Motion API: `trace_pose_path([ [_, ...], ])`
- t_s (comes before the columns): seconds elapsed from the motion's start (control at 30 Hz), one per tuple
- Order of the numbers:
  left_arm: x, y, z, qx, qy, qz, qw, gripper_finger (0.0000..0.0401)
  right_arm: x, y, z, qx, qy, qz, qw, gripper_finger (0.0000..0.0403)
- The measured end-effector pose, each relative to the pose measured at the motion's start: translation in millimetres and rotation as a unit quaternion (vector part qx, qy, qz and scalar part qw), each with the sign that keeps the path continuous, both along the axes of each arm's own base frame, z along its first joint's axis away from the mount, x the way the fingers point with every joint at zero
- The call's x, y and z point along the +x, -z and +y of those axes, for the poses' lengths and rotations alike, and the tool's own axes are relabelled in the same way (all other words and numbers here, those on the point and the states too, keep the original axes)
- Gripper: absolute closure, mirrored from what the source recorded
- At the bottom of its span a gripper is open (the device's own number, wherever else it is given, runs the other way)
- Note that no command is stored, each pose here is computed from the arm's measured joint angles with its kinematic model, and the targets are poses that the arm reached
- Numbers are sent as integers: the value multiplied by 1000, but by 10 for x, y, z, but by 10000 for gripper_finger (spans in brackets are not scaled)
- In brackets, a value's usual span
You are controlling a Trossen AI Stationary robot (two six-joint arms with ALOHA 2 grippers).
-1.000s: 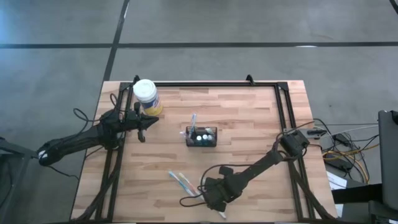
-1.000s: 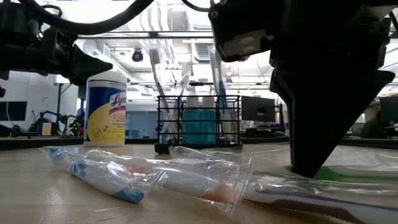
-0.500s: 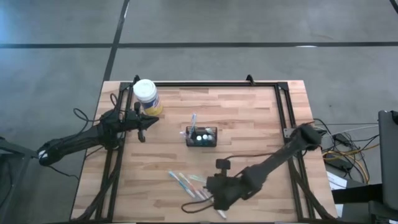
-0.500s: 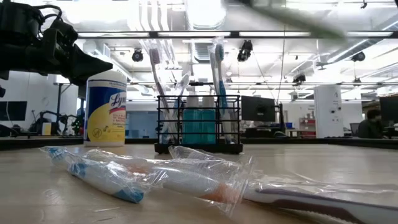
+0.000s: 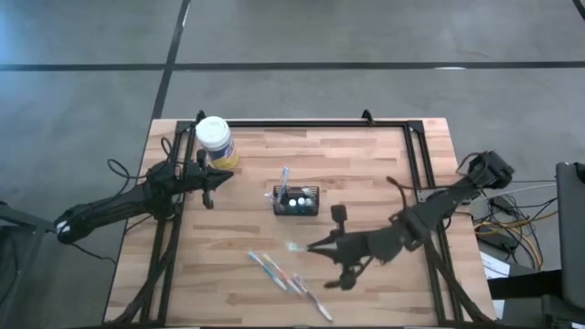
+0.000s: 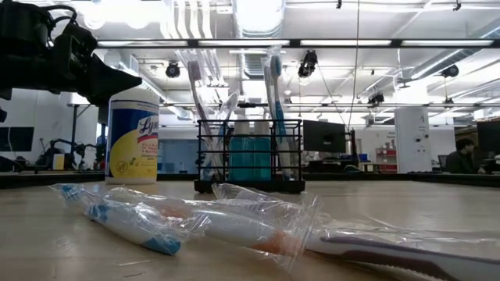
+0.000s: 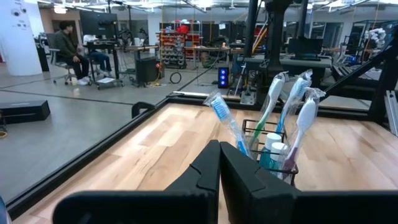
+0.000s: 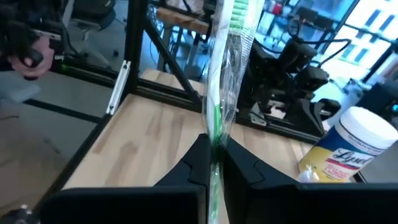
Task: Pick & Place toothbrushing station
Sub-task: Put the green toothbrush into the wire organizer
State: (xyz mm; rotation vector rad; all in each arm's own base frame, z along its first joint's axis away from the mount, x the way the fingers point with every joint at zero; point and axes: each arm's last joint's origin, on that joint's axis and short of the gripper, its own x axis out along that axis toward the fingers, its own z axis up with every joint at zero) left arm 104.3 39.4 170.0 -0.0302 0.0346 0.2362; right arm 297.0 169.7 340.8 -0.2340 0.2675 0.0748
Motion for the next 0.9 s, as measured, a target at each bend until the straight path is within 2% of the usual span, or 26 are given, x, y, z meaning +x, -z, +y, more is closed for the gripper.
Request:
trace_pose_path([
  [0.23, 0, -37, 2, 0, -3, -20, 1000, 387, -329, 390, -427, 9, 17, -38, 999, 390],
  [0.37, -3, -120, 0, 25, -3, -57, 998, 387, -510, 705, -675, -4, 32, -57, 998, 390],
  [0.53, -11, -186, -3, 56, -4, -84, 995, 387, -737, 942, -940, 20, 19, -106, 994, 390],
  [0.9, -10, -176, 0, 77, -9, -74, 994, 387, -1087, 1354, -1139, 31, 30, -161, 986, 390],
])
